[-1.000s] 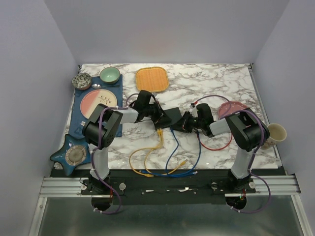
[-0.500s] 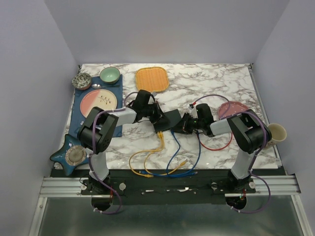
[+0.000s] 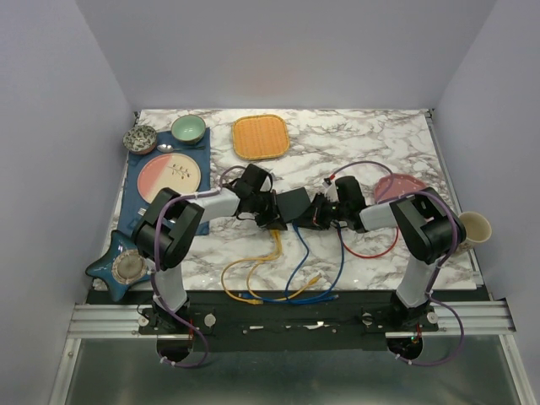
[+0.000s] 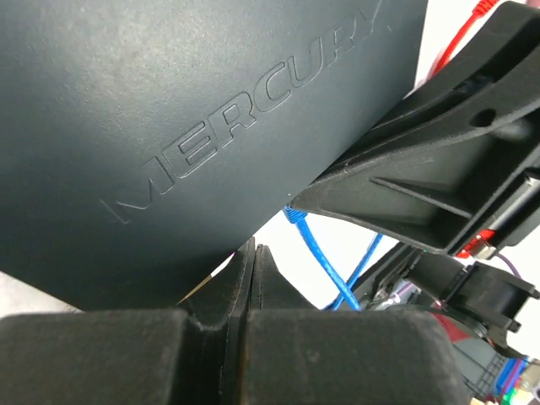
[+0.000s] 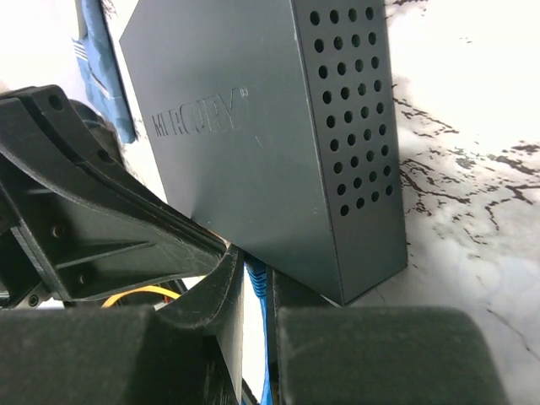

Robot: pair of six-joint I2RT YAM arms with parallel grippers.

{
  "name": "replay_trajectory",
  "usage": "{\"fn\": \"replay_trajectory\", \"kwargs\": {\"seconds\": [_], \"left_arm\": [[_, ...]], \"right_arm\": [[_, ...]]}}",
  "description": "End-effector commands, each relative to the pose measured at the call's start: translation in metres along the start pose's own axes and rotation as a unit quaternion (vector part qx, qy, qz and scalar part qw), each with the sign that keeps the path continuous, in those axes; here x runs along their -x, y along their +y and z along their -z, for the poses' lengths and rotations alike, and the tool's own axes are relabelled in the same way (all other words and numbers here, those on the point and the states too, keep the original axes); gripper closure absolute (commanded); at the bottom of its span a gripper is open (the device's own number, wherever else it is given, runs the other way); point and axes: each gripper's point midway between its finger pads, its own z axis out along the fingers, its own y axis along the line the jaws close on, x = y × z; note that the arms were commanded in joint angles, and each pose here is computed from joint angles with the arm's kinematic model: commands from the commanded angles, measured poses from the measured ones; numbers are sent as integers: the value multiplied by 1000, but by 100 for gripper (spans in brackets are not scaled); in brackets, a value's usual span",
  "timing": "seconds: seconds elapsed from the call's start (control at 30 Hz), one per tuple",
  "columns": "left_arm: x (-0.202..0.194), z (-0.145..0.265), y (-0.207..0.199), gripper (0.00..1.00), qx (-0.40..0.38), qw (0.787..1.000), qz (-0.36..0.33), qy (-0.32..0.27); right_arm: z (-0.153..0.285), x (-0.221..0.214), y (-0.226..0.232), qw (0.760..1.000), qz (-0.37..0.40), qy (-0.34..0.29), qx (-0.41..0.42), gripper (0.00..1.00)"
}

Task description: Pull the plug from the switch port

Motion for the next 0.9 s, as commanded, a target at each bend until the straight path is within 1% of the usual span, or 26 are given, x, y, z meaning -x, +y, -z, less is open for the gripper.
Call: {"fn": "replay_trajectory", "kwargs": {"seconds": [0.0, 0.17, 0.33, 0.47, 0.7, 0.8, 0.83, 0.87], "left_arm": [[11, -10, 27, 100, 63, 998, 20, -18], [23, -21, 22, 100, 54, 997, 41, -27], [33, -21, 20, 100, 61, 996, 42, -42], [38, -19, 18, 100, 63, 996, 42, -52], [43, -15, 25, 100, 70, 994, 48, -63], [47, -10, 27, 100, 72, 993, 53, -71], [49, -8, 27, 100, 71, 993, 52, -76], [51, -5, 26, 100, 67, 993, 52, -81]], "right_arm": [[5, -42, -40, 995, -16, 62, -77, 99], [8, -59, -46, 992, -4, 95, -83, 99], [13, -72, -51, 990, 6, 114, -85, 99], [16, -85, -54, 987, 7, 140, -83, 99], [21, -99, -57, 982, 9, 169, -81, 99], [25, -100, -56, 983, 14, 163, -85, 99], [27, -94, -49, 986, 26, 147, -79, 99], [31, -92, -52, 987, 32, 127, -92, 99]]}}
